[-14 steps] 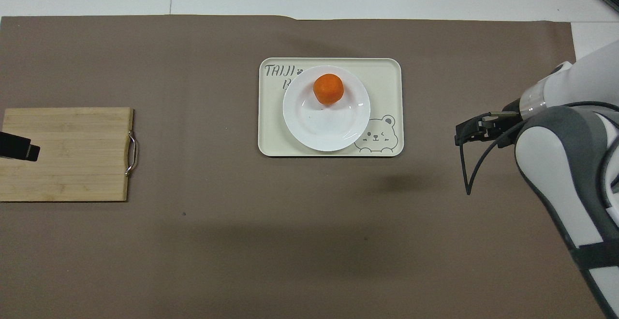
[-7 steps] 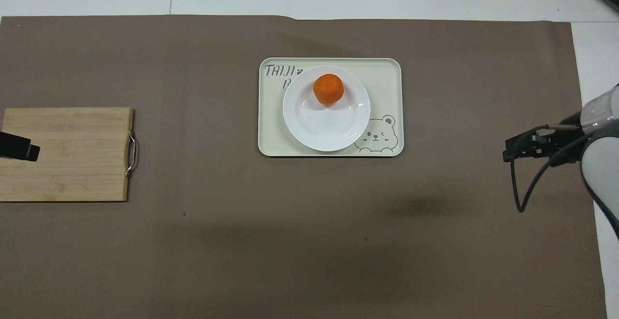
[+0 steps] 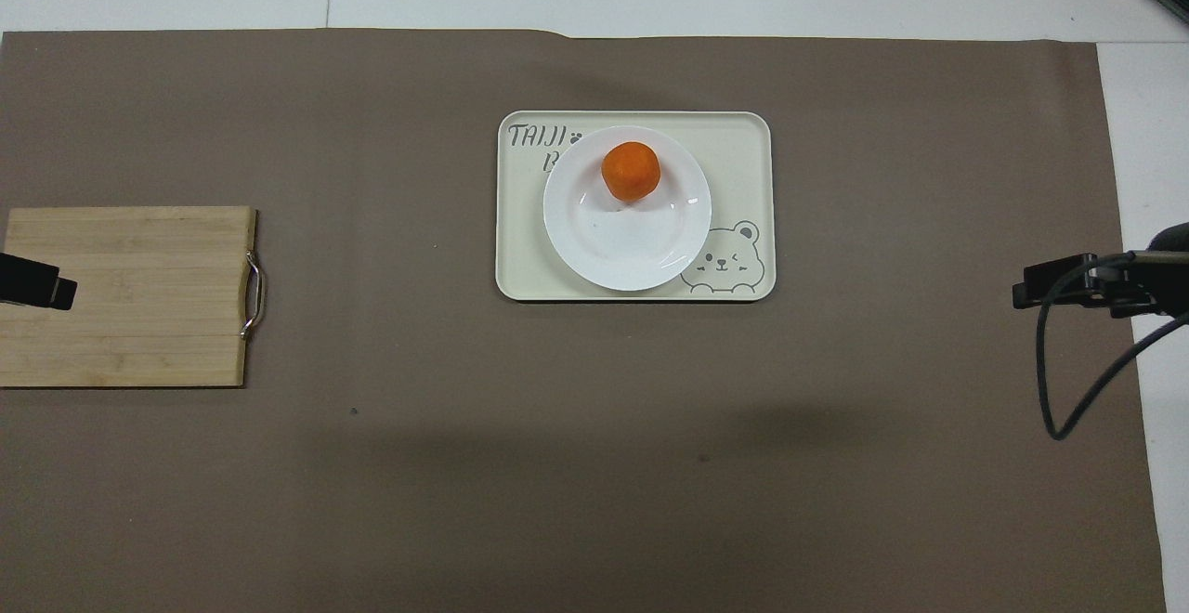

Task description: Place orange and plate with both arms

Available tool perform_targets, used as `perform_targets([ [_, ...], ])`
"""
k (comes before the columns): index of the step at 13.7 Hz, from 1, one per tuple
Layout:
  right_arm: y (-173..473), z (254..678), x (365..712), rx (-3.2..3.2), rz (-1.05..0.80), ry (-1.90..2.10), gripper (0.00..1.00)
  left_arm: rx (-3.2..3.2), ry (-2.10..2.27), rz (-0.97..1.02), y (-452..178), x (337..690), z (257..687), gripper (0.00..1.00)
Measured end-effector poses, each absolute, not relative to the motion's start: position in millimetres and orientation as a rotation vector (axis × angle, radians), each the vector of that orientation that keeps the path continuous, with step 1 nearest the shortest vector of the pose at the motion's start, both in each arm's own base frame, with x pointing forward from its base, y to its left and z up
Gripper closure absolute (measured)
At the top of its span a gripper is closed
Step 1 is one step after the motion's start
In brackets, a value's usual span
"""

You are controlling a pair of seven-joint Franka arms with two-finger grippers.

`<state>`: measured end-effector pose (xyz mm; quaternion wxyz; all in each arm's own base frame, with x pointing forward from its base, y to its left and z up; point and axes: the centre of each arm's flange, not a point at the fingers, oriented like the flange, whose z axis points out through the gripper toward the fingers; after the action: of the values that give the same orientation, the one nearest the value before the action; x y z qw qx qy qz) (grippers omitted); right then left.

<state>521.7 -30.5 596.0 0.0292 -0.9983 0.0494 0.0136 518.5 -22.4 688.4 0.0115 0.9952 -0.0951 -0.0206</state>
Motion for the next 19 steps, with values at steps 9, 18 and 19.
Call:
perform_targets([
  [9,-8,654,513,-3.132,-0.005,0.068,0.00,3.104,-0.298,-0.064,-23,518,688,0.00],
  [18,-12,654,517,-3.142,-0.035,0.073,0.00,3.099,-0.311,-0.120,-28,512,687,0.00],
  [19,-14,654,517,-3.141,-0.035,0.077,0.00,3.100,-0.310,-0.112,-27,513,688,0.00],
])
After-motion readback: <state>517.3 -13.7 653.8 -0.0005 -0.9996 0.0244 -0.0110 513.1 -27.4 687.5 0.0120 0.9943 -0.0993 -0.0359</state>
